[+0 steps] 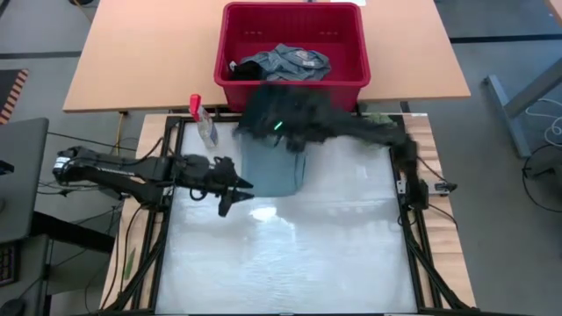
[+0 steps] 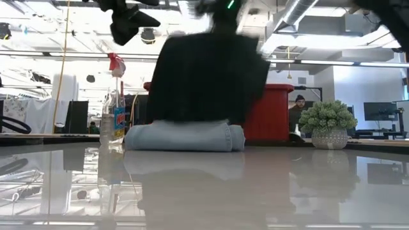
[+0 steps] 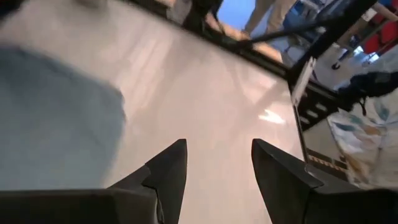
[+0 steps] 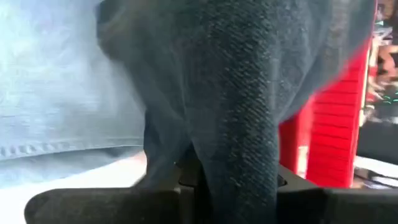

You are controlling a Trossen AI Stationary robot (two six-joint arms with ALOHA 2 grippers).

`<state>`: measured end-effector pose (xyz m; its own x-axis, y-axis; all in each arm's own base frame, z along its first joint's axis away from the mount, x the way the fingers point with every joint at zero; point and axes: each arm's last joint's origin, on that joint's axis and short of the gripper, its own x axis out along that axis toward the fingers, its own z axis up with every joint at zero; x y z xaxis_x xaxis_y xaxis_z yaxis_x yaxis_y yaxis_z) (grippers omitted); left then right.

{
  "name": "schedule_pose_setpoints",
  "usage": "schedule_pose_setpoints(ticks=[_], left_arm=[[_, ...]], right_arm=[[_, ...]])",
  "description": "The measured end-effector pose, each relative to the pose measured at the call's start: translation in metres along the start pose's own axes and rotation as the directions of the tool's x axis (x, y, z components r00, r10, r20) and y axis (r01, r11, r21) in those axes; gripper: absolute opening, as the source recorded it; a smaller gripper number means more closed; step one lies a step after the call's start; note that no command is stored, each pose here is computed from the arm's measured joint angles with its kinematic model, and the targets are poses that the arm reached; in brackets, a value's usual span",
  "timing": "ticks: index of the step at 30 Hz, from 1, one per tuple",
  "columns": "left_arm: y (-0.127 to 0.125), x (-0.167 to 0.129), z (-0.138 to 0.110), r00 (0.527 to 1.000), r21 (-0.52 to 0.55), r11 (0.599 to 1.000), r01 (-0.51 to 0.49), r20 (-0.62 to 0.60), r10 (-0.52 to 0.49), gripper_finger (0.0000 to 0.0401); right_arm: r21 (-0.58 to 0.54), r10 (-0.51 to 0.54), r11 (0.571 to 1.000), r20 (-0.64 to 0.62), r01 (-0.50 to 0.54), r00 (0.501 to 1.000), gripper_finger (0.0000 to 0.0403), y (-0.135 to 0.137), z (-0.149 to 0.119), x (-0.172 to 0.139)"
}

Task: Fold Laundry from Bin
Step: Stack the black pants on top of the blue pants

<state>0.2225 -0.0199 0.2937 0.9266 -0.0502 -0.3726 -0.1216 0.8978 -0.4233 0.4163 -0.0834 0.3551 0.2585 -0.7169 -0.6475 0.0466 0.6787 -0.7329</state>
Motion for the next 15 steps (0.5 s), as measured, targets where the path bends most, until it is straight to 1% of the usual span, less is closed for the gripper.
schedule_pose_setpoints(ticks=[2, 4, 6, 8, 9, 11, 14, 15], left_arm=[[-0.006, 0.0, -0.015, 0.999, -0.038, 0.999, 0.006, -0.034, -0.007, 0.0169], [-0.014, -0.002, -0.027, 0.998, -0.076, 0.997, 0.014, -0.053, -0.018, 0.0169], [-0.021, -0.006, -0.038, 0.998, -0.097, 0.995, 0.011, -0.066, -0.017, 0.0169], [-0.027, -0.01, -0.046, 0.998, -0.11, 0.994, -0.001, -0.056, -0.005, 0.0169], [-0.028, -0.013, -0.05, 0.999, -0.115, 0.993, -0.014, -0.052, 0.008, 0.0169], [-0.031, -0.018, -0.056, 0.999, -0.12, 0.992, -0.037, -0.04, 0.033, 0.0169], [-0.033, -0.027, -0.061, 0.997, -0.12, 0.99, -0.072, -0.029, 0.069, 0.0169], [-0.033, -0.029, -0.062, 0.997, -0.118, 0.99, -0.081, -0.027, 0.078, 0.0169]], right_arm=[[-0.091, -0.036, 0.995, -0.062, 0.03, 0.997, 0.0089, 0.038, 0.016, 0.017], [-0.187, -0.043, 0.982, -0.099, 0.023, 0.994, 0.0089, 0.076, 0.027, 0.027], [-0.246, 0.013, 0.968, -0.115, -0.042, 0.993, 0.0089, 0.11, 0.034, 0.031], [-0.264, 0.11, 0.955, -0.115, -0.137, 0.987, 0.0089, 0.139, 0.039, 0.036], [-0.263, 0.145, 0.95, -0.11, -0.17, 0.983, 0.0089, 0.15, 0.042, 0.037], [-0.252, 0.183, 0.946, -0.103, -0.204, 0.978, 0.0089, 0.162, 0.044, 0.036], [-0.217, 0.212, 0.948, -0.107, -0.231, 0.971, 0.009, 0.169, 0.045, 0.038], [-0.204, 0.222, 0.949, -0.113, -0.241, 0.969, 0.0102, 0.17, 0.045, 0.039]])
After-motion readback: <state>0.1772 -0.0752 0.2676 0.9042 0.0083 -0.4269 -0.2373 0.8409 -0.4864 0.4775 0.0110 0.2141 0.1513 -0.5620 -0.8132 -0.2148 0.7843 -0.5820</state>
